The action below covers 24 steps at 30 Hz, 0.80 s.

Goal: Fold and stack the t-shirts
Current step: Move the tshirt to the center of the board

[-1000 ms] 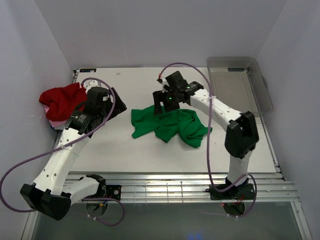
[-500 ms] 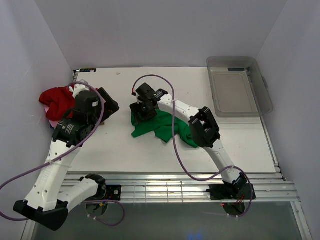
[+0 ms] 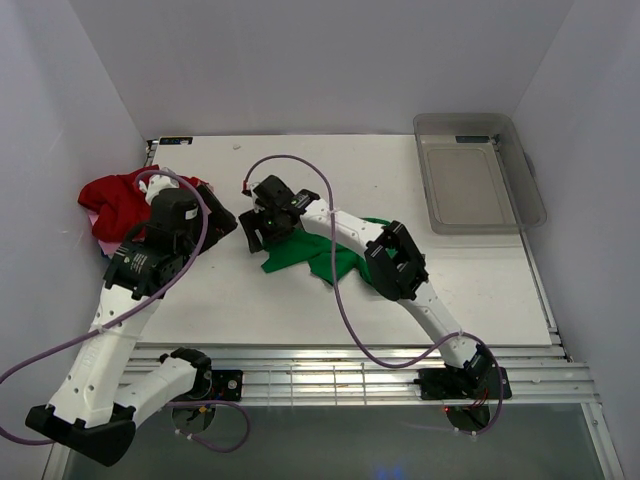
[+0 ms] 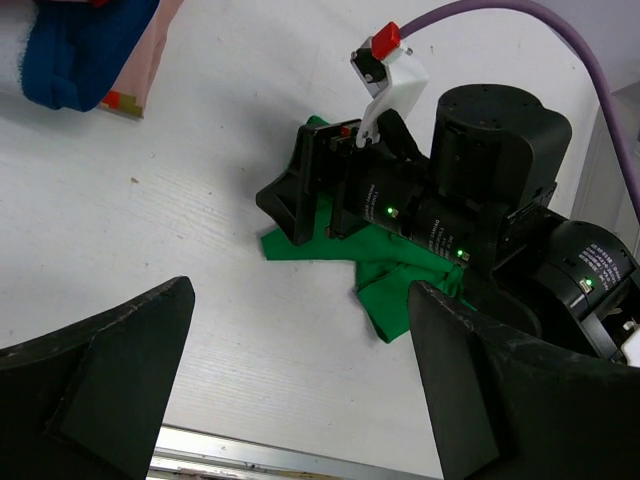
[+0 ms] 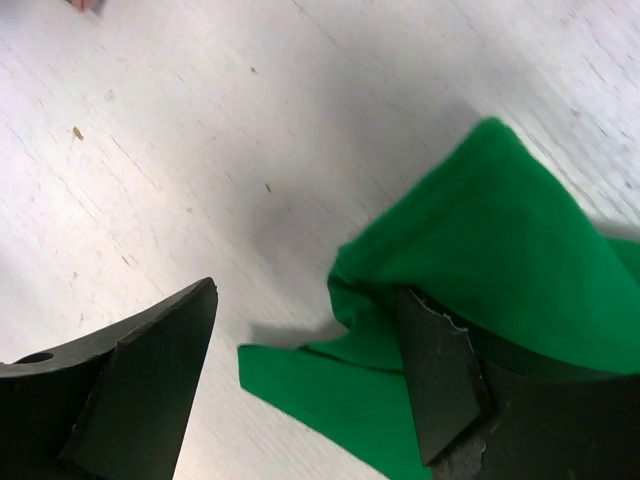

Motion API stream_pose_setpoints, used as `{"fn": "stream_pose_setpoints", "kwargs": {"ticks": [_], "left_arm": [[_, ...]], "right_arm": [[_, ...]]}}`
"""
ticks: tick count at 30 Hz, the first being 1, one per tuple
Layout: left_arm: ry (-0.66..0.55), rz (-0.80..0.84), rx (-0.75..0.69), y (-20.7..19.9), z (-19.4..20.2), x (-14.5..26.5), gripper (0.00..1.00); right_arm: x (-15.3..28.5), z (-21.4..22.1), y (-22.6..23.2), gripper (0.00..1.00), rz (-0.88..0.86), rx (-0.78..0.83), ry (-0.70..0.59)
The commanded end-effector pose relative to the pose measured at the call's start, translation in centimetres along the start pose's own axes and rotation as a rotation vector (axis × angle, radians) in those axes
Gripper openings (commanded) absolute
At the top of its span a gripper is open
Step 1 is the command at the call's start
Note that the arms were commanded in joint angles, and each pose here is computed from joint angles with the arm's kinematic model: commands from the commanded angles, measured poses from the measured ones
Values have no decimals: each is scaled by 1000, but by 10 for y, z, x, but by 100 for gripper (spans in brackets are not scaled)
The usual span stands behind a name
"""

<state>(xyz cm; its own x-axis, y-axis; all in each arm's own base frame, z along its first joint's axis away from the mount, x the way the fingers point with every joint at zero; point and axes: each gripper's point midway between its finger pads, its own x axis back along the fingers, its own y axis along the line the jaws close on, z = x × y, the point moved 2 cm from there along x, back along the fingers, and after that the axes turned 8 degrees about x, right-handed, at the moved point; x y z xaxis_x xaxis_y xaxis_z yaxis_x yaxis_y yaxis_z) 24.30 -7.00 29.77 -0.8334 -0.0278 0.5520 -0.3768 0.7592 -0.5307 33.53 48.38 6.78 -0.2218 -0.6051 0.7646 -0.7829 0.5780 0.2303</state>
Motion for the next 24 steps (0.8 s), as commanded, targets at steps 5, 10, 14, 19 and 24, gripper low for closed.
{"fn": "stream_pose_setpoints", "kwargs": {"ticks": [5, 10, 14, 19, 24], "left_arm": [[-29, 6, 12, 6, -6, 13, 98], [-42, 18, 23, 8, -8, 19, 98], [-43, 21, 24, 11, -8, 25, 98], [-54, 18, 38, 17, -9, 33, 98], [-64, 19, 57, 22, -8, 39, 98]], "right_arm": [[-31, 38, -3, 77, 109, 107, 106], [-32, 73, -17, 75, 307, 239, 224], [-29, 89, -27, 62, 442, 273, 280], [-21, 106, -44, 31, 556, 254, 319], [-21, 118, -45, 8, 560, 235, 351]]}}
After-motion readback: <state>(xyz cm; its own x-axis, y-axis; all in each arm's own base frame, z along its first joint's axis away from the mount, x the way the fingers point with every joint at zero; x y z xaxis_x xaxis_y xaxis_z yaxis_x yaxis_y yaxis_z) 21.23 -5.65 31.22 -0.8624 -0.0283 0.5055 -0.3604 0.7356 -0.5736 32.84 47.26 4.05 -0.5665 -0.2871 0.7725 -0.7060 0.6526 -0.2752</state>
